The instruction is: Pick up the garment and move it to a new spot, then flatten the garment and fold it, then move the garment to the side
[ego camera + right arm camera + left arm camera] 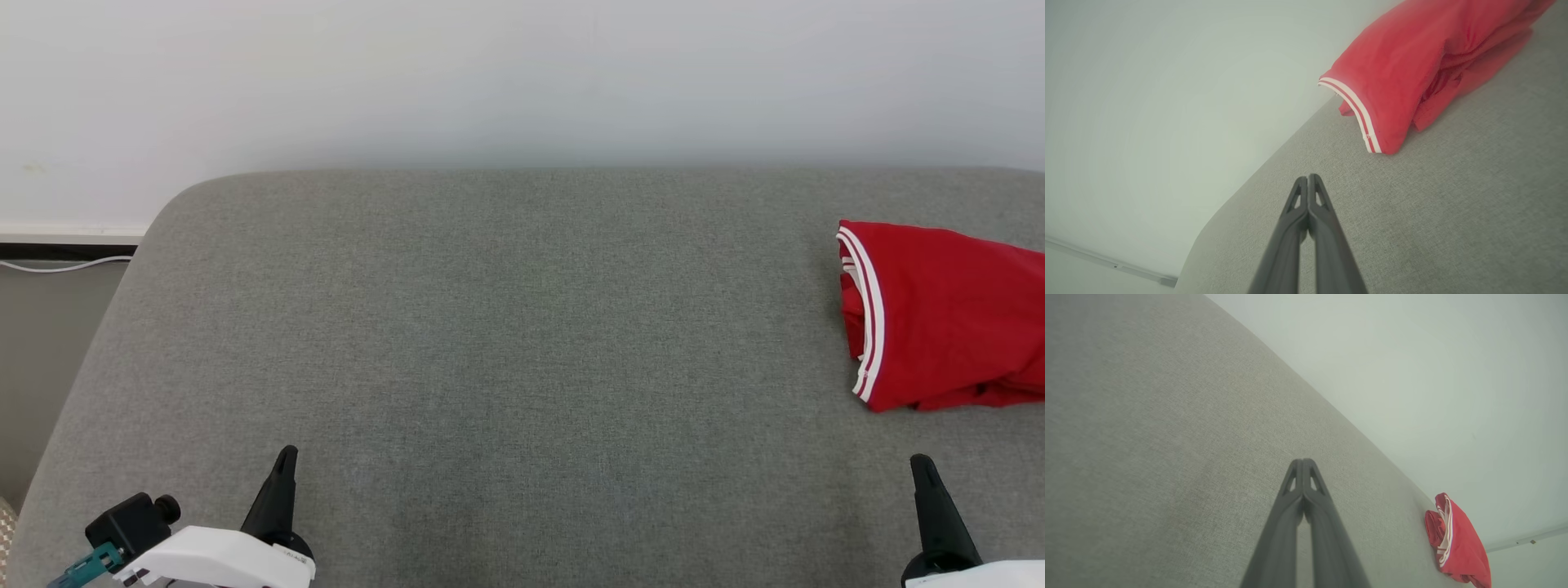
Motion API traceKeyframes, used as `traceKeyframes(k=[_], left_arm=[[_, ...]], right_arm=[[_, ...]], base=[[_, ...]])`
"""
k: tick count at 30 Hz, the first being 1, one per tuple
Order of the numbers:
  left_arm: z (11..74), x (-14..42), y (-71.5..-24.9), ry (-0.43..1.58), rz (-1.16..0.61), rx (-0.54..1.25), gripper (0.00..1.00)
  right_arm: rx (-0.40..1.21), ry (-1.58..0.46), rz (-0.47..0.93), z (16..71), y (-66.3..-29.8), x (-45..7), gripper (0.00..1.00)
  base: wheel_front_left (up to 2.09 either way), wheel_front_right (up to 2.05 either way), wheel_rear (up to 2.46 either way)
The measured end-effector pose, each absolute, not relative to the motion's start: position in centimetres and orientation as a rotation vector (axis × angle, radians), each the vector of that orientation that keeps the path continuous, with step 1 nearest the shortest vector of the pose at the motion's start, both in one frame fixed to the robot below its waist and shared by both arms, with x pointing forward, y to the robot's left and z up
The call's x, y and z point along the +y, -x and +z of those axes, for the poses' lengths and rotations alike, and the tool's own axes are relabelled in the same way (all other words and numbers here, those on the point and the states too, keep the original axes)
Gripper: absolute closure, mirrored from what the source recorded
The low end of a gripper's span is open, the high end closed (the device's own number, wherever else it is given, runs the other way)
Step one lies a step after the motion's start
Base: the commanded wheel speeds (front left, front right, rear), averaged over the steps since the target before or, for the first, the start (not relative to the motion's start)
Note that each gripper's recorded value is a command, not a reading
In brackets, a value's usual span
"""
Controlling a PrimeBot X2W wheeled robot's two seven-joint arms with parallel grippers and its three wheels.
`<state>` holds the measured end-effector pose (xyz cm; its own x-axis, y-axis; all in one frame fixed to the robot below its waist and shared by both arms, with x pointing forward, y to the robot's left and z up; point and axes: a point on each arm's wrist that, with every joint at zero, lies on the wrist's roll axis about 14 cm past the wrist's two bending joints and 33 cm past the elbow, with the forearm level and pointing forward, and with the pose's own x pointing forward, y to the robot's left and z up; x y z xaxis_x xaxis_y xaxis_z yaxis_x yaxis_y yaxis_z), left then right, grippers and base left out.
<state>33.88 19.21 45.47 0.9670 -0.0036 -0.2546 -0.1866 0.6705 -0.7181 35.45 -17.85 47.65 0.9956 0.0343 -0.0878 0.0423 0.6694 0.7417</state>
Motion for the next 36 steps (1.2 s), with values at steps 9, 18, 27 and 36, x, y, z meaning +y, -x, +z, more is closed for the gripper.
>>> traceKeyframes(k=[9, 18, 27, 36], left_arm=[[45.5, 19.3, -34.2, 0.932, 0.107, 0.239, 1.00], [46.0, 19.1, -35.1, 1.033, 0.095, 0.223, 1.00], [46.1, 19.0, -35.4, 1.137, 0.091, 0.215, 1.00], [46.5, 18.8, -36.0, 1.241, 0.086, 0.194, 1.00]], right_arm=[[0.099, -0.942, -0.026, 47.4, -35.6, -18.2, 1.00], [0.095, -1.045, -0.037, 47.5, -36.0, -18.5, 1.00], [0.078, -1.149, -0.049, 47.8, -36.4, -18.9, 1.00], [0.073, -1.251, -0.060, 47.8, -36.6, -19.3, 1.00]], base=[[0.00, 0.00, 0.00], [0.00, 0.00, 0.00], [0.00, 0.00, 0.00], [0.00, 0.00, 0.00]])
